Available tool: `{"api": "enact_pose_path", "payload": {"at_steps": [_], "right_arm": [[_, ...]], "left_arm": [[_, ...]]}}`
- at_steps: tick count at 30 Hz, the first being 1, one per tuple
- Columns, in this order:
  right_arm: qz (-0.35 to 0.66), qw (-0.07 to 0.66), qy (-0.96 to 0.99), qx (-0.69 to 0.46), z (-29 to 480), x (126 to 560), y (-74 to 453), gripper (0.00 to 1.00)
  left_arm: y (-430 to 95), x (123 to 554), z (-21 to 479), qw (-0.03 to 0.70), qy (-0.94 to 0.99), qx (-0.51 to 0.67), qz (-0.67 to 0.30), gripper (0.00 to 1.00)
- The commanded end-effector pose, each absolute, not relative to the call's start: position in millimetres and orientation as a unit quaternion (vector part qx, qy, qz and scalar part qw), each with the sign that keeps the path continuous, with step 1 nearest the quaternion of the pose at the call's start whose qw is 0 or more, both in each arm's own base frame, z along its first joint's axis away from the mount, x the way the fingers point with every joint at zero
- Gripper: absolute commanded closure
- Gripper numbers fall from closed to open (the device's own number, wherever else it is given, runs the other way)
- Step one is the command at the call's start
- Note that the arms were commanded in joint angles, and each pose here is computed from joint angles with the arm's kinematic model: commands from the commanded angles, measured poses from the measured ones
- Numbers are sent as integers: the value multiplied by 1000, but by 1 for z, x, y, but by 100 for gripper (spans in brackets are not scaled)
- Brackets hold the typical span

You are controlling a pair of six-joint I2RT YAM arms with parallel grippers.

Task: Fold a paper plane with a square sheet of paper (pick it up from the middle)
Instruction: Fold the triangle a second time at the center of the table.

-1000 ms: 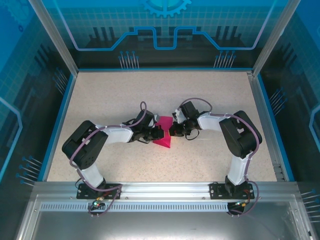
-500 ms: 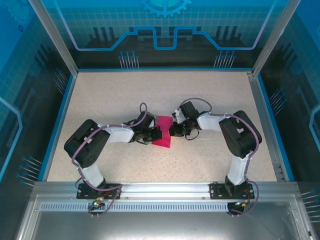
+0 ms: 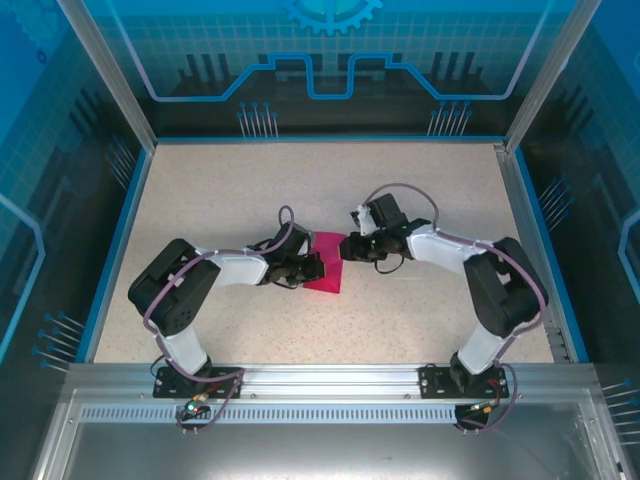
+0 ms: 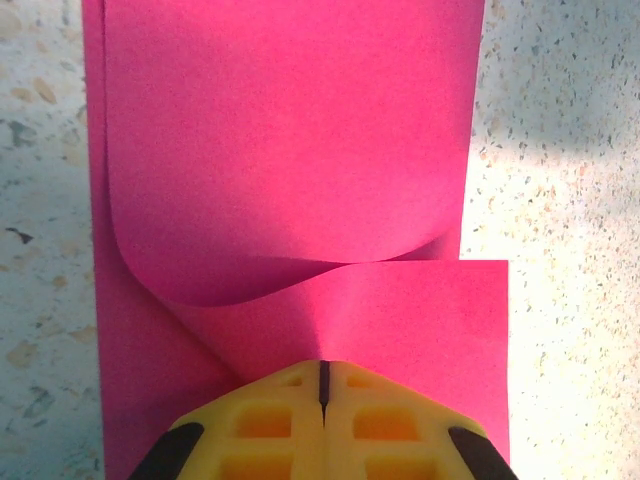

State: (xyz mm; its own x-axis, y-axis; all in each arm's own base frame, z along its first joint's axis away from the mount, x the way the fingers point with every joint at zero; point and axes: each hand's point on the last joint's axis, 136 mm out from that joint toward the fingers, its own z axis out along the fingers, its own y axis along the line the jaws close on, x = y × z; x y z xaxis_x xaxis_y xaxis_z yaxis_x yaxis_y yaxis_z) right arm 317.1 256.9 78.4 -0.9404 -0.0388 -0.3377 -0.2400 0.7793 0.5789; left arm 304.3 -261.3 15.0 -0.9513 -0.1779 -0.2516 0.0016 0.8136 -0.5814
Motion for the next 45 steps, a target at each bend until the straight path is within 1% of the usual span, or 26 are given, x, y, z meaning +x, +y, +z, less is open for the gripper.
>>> {"api": "enact_pose_path", "payload": {"at_steps": [1, 7, 12, 17, 23, 32, 38, 45], "right_arm": [[311, 131, 939, -66, 70, 298, 249, 78], [329, 91, 935, -98, 66, 266, 276, 82], [329, 60, 936, -109, 50, 251, 289, 87], [322, 41, 938, -122, 37, 241, 296, 87], [302, 25, 946, -118, 20, 235, 290, 88], [304, 13, 946, -116, 9, 233, 291, 88], [316, 14, 941, -119, 13, 233, 295, 88], [349, 62, 929, -109, 46, 252, 297, 86]], "left_arm": [[-240, 295, -5, 126, 957, -75, -250, 100], [-242, 295, -4, 126, 956, -76, -253, 100], [-242, 295, -5, 126, 956, -79, -254, 100], [-241, 294, -5, 125, 956, -83, -254, 100], [-241, 294, -2, 129, 954, -84, -259, 100], [-240, 293, 3, 135, 951, -88, -263, 100], [-239, 294, 3, 136, 951, -90, -262, 100], [-239, 293, 0, 133, 952, -91, -261, 100]]}}
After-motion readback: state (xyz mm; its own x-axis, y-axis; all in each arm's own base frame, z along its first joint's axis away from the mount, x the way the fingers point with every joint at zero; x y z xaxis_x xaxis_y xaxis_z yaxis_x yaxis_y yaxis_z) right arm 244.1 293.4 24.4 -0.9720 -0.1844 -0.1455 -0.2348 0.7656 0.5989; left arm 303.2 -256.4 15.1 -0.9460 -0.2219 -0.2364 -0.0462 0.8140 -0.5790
